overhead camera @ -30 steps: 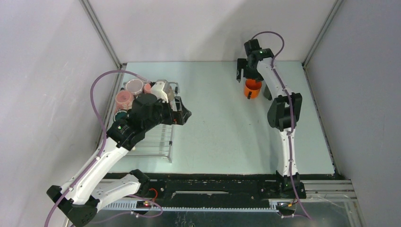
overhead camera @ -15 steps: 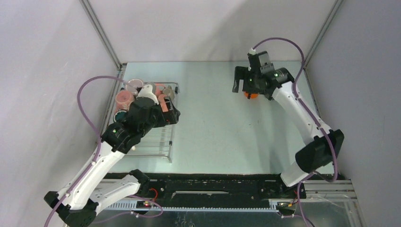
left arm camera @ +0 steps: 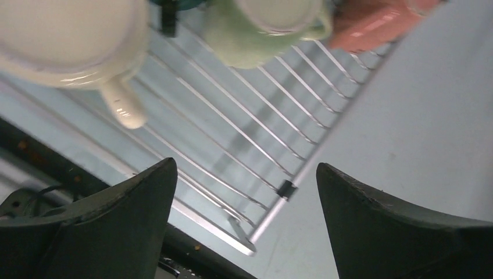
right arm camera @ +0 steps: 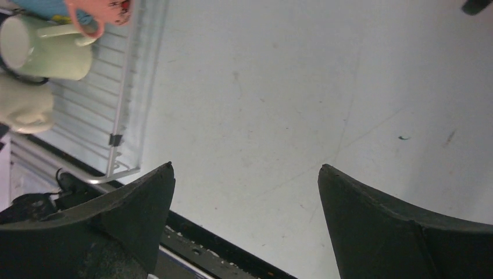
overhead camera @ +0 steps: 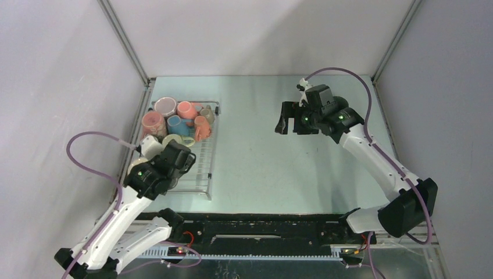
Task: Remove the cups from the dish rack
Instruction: Unload the cup from the dish rack.
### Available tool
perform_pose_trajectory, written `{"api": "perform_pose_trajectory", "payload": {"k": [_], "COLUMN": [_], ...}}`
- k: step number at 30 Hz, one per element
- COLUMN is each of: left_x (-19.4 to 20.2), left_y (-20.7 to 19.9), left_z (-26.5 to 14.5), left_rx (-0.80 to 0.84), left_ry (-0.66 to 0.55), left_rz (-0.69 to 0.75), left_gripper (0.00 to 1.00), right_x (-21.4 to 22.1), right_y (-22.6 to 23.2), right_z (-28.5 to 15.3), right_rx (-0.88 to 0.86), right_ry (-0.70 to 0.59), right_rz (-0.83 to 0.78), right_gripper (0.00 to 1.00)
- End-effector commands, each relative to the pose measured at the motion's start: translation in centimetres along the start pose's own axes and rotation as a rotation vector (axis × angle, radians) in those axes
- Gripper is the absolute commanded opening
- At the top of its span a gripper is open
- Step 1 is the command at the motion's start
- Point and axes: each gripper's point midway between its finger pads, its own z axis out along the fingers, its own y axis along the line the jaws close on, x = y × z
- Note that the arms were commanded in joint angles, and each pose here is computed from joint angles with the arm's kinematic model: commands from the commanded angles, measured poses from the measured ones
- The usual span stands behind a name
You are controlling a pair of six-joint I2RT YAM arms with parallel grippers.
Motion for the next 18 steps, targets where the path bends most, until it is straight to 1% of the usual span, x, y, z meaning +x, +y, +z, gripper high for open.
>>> {"api": "perform_pose_trajectory", "payload": {"k": [1,8,10,14,18], "left_x": [-0.4,-1.3,-1.5,-1.0,-0.3], "left_y": [4.2,6.5,7.3,8.4,9.1], "left_z": [1.4,3.1,3.4,3.9,4.6], "left_rx": [-0.214,-0.371,-0.412,-0.455,-0.488], "left_ry": [-0.092,-0.137,-0.142,-0.143,-0.129], "left_rz": [-0.141,-0.172,-0.183,-0.216,-0.219], "left_gripper": [0.95,0.82,0.77,0.73,0.71], "right_x": [-0.9,-0.2,-0.2,-0.2,-0.1], "right_y": [3.1,4.0,4.3,4.4,4.6], "right_z": [-1.6,-1.4,-1.5,-1.5,-1.6], "right_rx": [-0.143,-0.185,-0.2,-0.205,-0.216], "right_ry": [-0.074,-0.054,-0.052,-0.048,-0.045], "right_rz": [-0.012,-0.021,-0.018,-0.019,-0.017], "right_gripper": [0.99,0.98,0.97,0.97,0.96]}}
